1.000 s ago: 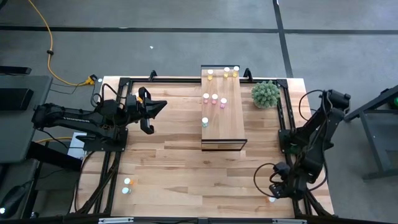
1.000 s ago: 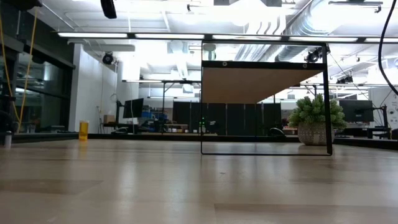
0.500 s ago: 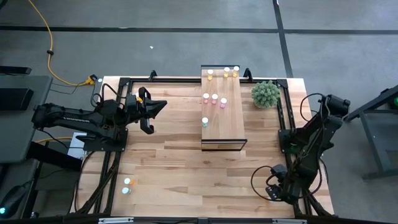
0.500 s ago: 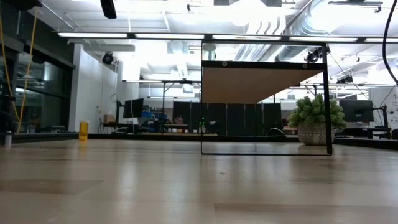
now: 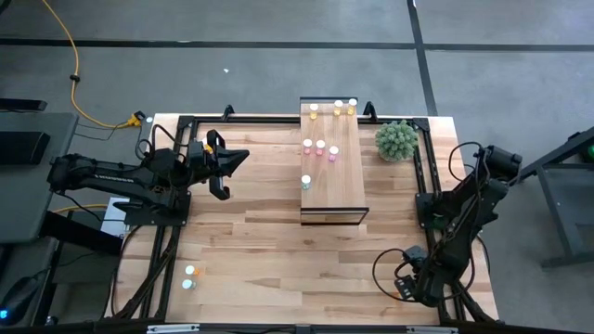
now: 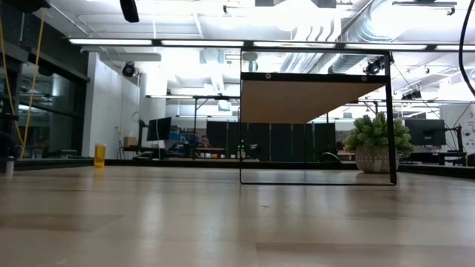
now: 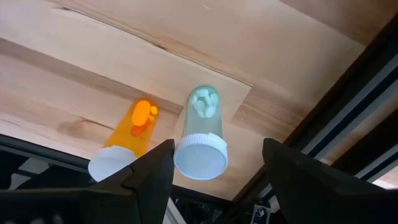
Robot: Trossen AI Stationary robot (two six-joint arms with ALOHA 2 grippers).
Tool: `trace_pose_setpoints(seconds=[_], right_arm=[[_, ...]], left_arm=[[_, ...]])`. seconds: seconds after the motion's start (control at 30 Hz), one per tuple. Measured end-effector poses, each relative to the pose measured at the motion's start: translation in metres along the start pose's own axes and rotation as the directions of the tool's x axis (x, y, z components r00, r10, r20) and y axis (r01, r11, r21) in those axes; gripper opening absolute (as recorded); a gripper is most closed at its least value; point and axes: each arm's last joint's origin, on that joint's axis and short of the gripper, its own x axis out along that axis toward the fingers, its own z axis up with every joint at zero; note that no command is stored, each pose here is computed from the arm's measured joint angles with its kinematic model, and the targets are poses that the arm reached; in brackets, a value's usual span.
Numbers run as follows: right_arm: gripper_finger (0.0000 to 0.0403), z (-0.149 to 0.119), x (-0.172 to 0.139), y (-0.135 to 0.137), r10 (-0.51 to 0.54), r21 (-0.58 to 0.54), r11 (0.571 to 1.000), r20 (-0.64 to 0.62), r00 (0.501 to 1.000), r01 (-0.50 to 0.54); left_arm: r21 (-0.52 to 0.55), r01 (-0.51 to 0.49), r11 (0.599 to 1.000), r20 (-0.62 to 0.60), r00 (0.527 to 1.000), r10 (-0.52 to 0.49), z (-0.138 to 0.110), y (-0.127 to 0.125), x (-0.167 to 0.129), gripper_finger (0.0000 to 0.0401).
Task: Pick and place medicine bottles onto shelf by color
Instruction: Put the right blue pill bottle on the shelf aligned with the other blue pill bottle
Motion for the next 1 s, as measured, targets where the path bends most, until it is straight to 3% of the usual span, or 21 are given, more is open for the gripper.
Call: trace_pose_setpoints(seconds=[0.47,0.73,1.0], right_arm=[[0.0110,0.003,-0.001,0.003,0.008,0.020,1.000,-0.002,1.000,-0.008],[0.0108,0.001,-0.003,0.005,0.037,-0.001,0.999,-0.025,0.999,-0.037],[0.0108,0.006,-0.033,-0.008,0.111,-0.023,0.994,-0.015,0.994,-0.111]], left_arm=[[0.001,0.000,1.000,-0.001,1.000,0.000,0.000,0.000,0.000,0.0000],[0.008,0.000,1.000,0.000,1.000,0.000,0.000,0.000,0.000,0.0000],[0.009,-0.019,1.000,0.001,1.000,0.019,0.000,0.001,0.000,0.0000]])
